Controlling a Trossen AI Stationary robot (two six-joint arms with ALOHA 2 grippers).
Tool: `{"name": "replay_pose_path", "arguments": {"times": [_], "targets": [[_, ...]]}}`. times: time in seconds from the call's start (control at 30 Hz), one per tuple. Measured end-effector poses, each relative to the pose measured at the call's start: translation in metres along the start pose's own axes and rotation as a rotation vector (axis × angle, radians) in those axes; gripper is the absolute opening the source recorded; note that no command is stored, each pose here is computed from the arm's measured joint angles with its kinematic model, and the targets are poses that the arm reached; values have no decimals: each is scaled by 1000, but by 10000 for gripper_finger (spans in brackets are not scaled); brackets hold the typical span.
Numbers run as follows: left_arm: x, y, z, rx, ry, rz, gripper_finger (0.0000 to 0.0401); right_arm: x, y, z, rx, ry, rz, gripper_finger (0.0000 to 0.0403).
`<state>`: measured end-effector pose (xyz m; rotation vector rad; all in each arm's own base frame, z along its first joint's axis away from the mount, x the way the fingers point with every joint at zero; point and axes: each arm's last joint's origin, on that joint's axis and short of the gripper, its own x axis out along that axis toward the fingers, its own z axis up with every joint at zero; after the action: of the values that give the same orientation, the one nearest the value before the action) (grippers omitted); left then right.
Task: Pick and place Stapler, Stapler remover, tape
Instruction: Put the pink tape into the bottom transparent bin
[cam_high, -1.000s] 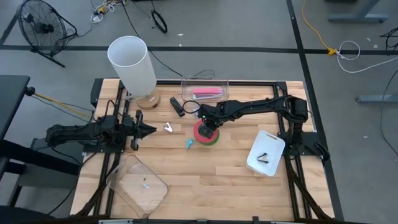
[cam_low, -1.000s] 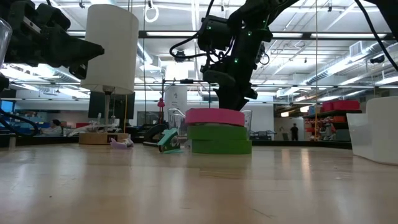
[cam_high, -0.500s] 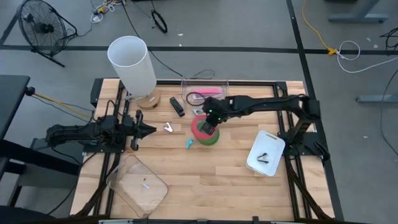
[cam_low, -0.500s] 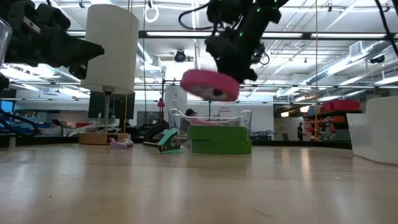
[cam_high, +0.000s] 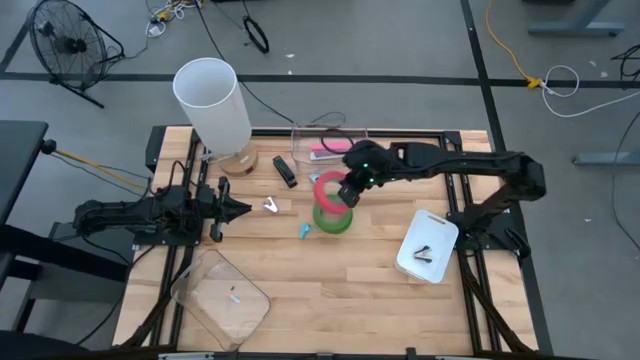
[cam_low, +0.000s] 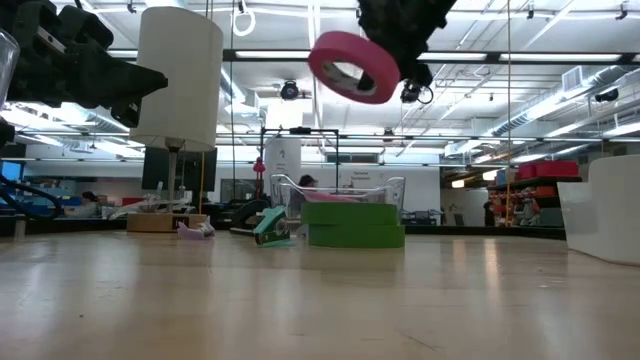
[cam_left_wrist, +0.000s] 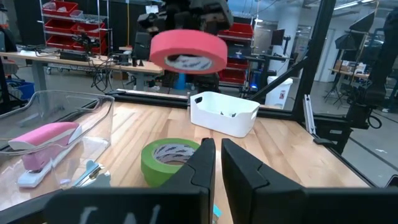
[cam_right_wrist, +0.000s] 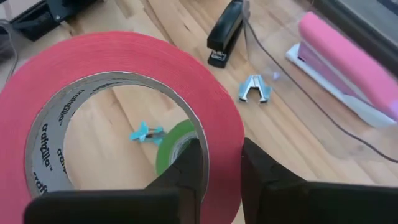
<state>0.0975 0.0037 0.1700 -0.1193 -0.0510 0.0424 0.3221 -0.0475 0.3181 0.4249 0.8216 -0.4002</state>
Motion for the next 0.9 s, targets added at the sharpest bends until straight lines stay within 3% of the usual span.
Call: {"name": "replay_pose_path", "arguments": {"times": [0.53,0.9], "targets": [[0,0,0,0,-1,0,30,-27,-2,0,-23,-65,-22,55],[0,0,0,0,0,0,30,-31,18,6,-67,-162,146,55]]}}
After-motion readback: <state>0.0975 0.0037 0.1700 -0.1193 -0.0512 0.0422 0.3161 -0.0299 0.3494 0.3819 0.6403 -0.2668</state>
